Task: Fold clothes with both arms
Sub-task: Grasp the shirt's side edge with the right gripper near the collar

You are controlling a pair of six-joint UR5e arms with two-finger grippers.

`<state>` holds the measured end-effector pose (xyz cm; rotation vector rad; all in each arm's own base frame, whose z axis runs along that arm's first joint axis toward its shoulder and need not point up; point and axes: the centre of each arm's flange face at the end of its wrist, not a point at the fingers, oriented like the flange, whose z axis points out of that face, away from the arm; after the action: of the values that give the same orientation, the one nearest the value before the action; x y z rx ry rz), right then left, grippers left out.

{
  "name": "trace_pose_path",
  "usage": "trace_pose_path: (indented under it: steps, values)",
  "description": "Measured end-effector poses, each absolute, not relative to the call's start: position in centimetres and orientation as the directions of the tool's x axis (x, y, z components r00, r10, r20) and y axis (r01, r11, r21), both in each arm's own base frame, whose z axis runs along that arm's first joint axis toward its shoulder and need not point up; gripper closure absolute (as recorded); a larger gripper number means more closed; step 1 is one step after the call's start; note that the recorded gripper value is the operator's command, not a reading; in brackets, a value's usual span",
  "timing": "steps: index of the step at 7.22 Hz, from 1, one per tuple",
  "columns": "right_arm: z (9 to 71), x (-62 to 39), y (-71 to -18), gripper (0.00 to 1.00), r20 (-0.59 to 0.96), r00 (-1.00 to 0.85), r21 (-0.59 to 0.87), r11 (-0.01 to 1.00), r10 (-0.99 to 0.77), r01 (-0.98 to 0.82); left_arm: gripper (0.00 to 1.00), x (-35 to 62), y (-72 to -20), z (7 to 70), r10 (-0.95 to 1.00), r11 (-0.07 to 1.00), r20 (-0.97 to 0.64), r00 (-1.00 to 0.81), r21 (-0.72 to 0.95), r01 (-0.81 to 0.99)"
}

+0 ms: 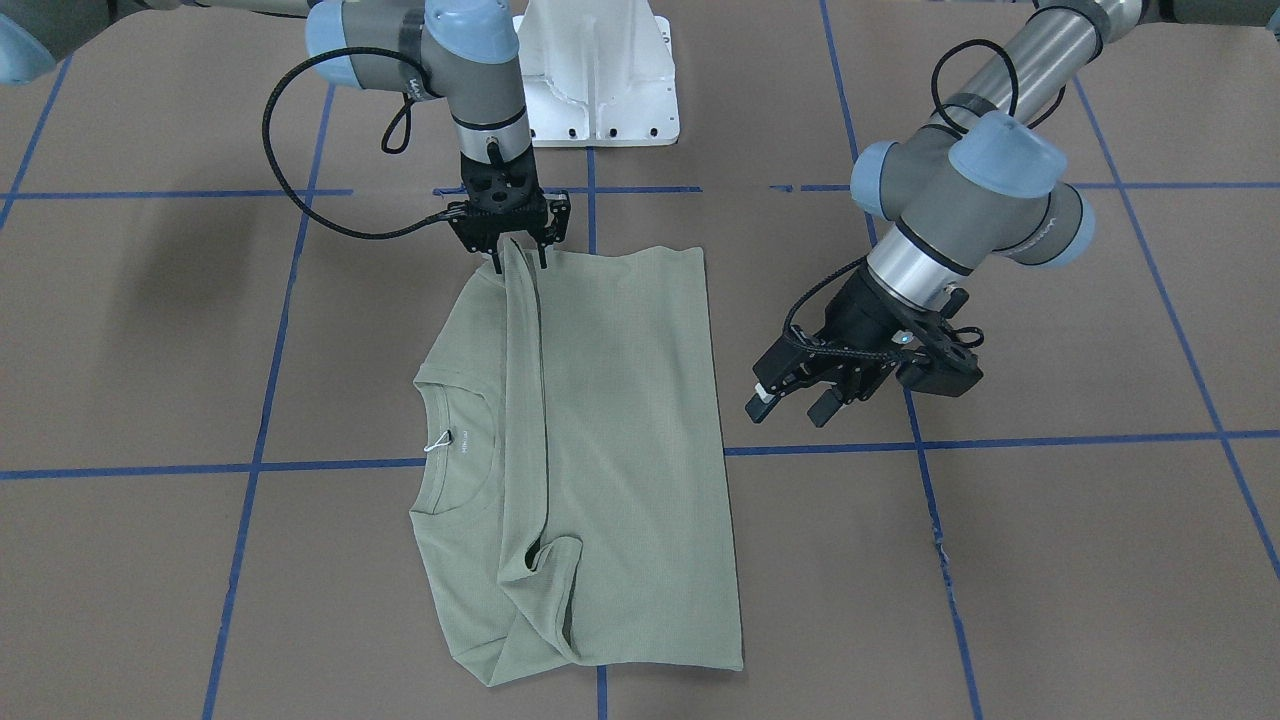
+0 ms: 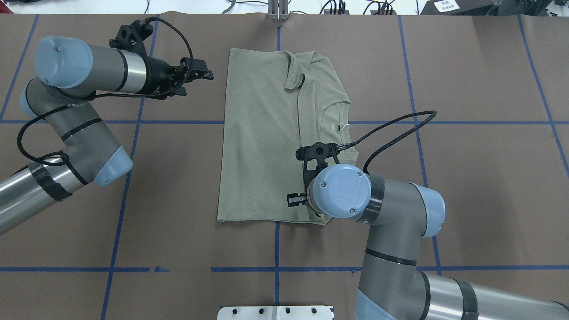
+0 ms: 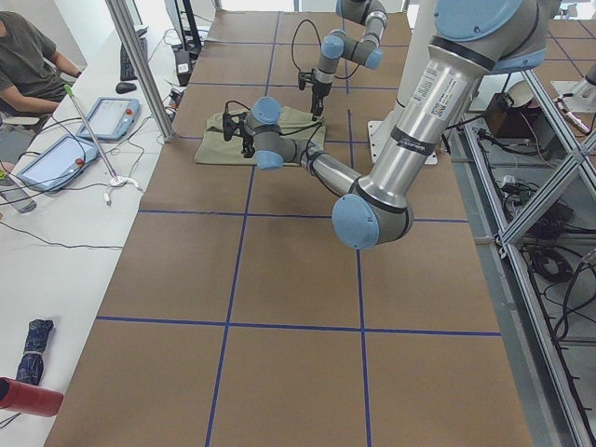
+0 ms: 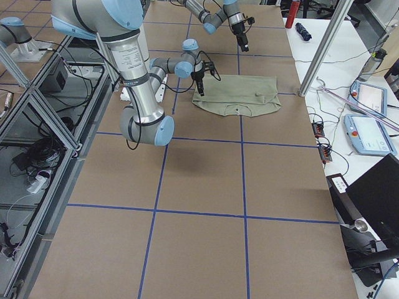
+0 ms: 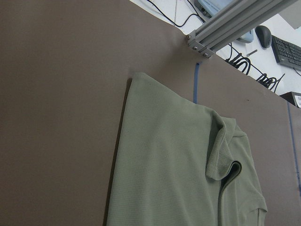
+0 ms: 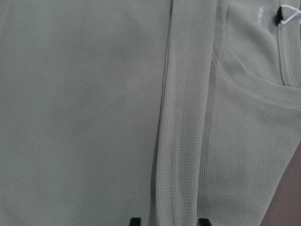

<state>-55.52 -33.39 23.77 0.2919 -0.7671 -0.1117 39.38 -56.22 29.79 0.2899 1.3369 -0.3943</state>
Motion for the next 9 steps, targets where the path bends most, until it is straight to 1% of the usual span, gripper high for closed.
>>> trace_pose_path:
  steps: [1, 2, 3, 4, 7, 9]
  values:
    - [24.1, -56.0, -32.8, 0.58, 0.616, 0.729, 0.368, 0.927, -0.299, 0.070, 0.00, 39.4, -56.2, 30.1, -0.121, 0.898, -0.976, 0.182, -0.029, 0.439]
    - [24.4, -56.3, -32.4, 0.58, 0.575, 0.735, 0.404, 0.906, -0.360, 0.128, 0.00, 39.4, -56.2, 30.2, -0.136, 0.896, -0.975, 0.177, -0.045, 0.442]
    - [24.6, -56.6, -32.0, 0.64, 0.550, 0.738, 0.421, 0.893, -0.392, 0.161, 0.00, 39.5, -56.2, 30.3, -0.147, 0.895, -0.974, 0.173, -0.056, 0.443]
    - [24.8, -56.8, -31.8, 1.00, 0.539, 0.739, 0.426, 0.888, -0.403, 0.174, 0.00, 39.5, -56.2, 30.4, -0.152, 0.894, -0.973, 0.172, -0.062, 0.444]
    - [25.3, -57.1, -31.7, 1.00, 0.528, 0.744, 0.424, 0.886, -0.408, 0.185, 0.00, 39.6, -56.1, 30.4, -0.167, 0.892, -0.972, 0.164, -0.077, 0.446]
    - [25.4, -55.6, -33.0, 1.00, 0.533, 0.743, 0.422, 0.888, -0.405, 0.181, 0.00, 39.6, -56.1, 30.1, -0.176, 0.890, -0.972, 0.155, -0.090, 0.447]
